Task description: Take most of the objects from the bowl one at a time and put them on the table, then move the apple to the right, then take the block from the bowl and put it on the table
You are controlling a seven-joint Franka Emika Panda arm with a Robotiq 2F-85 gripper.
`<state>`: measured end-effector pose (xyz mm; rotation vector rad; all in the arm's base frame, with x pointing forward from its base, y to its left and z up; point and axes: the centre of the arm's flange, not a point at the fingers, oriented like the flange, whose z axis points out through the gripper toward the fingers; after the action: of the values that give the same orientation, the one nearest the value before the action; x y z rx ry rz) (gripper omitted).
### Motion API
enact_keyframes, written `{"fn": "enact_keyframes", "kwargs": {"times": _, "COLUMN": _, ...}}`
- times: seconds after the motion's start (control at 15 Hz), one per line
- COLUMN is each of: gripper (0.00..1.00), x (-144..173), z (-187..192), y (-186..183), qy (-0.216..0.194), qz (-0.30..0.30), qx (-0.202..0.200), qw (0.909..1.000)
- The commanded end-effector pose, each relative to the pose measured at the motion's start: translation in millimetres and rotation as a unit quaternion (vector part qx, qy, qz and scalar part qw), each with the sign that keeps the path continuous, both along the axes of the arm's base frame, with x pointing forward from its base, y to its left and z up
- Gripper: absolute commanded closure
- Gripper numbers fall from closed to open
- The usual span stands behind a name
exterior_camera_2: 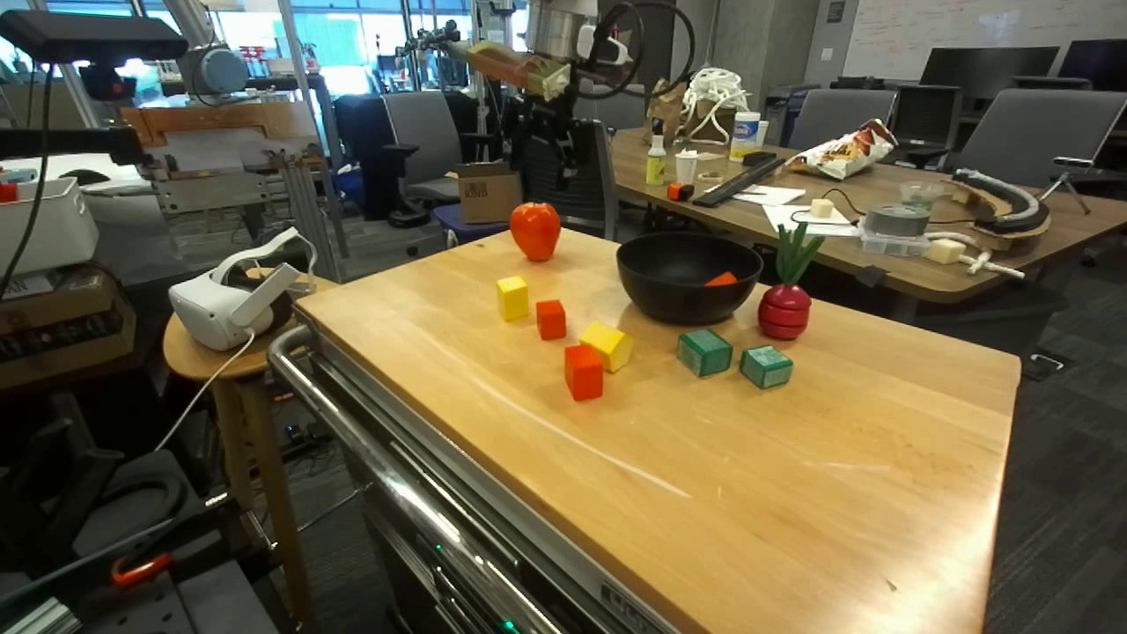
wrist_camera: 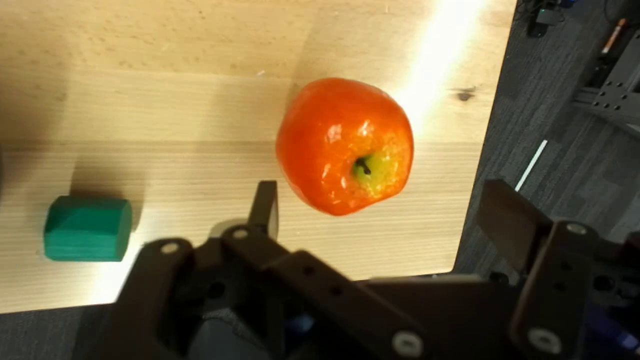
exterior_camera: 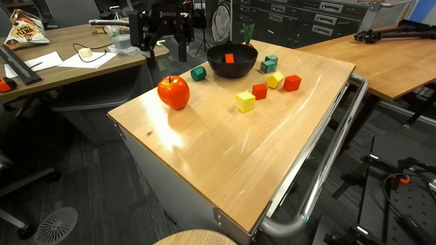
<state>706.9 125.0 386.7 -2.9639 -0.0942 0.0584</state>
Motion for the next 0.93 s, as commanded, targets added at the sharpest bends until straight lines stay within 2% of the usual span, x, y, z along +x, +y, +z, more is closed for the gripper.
{"fn": "enact_keyframes", "kwargs": {"times": 0.0, "gripper": 0.0, "x": 41.0, "z": -13.1, "y": 23.4, "qy": 0.005, "qz": 0.001, "qx": -0.021, "qw": 0.9998}}
{"fn": "enact_keyframes", "kwargs": {"times": 0.2, "gripper": 0.0, "x": 47.4, "z": -28.2, "y": 35.7, "qy": 0.01, "qz": 0.011, "qx": -0.071, "qw": 0.9974}}
{"fn": "enact_keyframes", "kwargs": {"times": 0.47, "gripper": 0.0, "x": 40.4, "z": -33.2, "y": 45.3, "qy": 0.058, "qz": 0.024, "qx": -0.135, "qw": 0.9889}}
{"fn": "enact_keyframes", "kwargs": {"times": 0.67, "gripper": 0.0, "x": 35.4, "z": -29.3, "y": 49.2, "qy": 0.086, "qz": 0.03, "qx": -0.152, "qw": 0.9842}}
{"fn": "enact_keyframes", "kwargs": {"times": 0.87, "gripper": 0.0, "x": 34.6, "z": -26.6, "y": 50.5, "qy": 0.112, "qz": 0.034, "qx": -0.135, "qw": 0.9838}}
